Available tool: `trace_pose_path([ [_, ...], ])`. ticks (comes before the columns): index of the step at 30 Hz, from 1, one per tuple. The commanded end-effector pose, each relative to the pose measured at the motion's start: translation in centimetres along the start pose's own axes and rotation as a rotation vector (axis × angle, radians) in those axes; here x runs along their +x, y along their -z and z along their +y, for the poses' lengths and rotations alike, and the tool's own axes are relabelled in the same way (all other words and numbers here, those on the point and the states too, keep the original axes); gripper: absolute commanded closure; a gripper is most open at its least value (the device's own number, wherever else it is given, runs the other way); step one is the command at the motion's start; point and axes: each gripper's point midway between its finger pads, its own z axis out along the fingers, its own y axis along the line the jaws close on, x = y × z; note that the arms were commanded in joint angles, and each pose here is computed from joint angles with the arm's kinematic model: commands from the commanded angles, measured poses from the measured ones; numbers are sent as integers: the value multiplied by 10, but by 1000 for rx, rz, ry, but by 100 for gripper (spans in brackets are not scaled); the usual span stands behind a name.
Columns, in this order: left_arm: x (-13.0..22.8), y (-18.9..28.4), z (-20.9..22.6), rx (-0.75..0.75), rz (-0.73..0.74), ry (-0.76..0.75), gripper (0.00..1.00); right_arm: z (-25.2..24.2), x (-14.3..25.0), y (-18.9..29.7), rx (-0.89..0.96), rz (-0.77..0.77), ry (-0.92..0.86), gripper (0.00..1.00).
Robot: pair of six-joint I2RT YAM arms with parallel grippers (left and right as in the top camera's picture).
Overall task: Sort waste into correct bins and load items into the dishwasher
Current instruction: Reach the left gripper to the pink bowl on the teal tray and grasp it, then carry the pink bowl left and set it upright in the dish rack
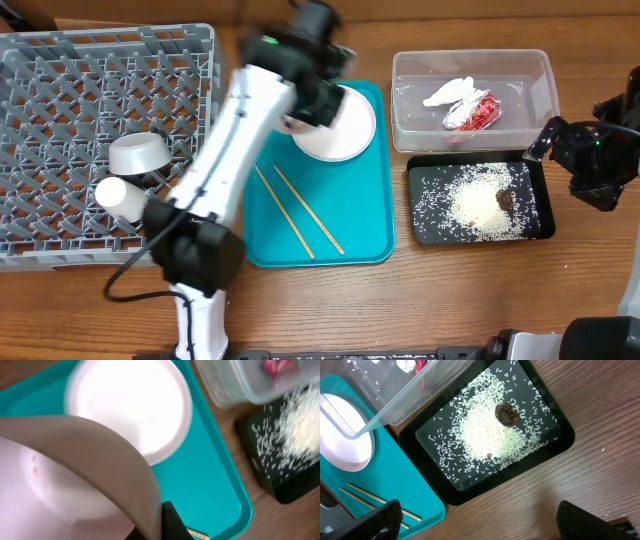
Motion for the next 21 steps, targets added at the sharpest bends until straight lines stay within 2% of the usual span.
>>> trace_pose_path([
  [1, -9, 33, 17, 184, -89, 38, 96, 1, -2, 11, -4, -47, 5, 0],
  [7, -15, 74, 69, 431, -246, 118, 96, 1, -2, 11, -4, -47, 5, 0],
  [21, 11, 102, 182, 577, -472, 337, 96, 1, -2, 11, -4, -46, 5, 0],
])
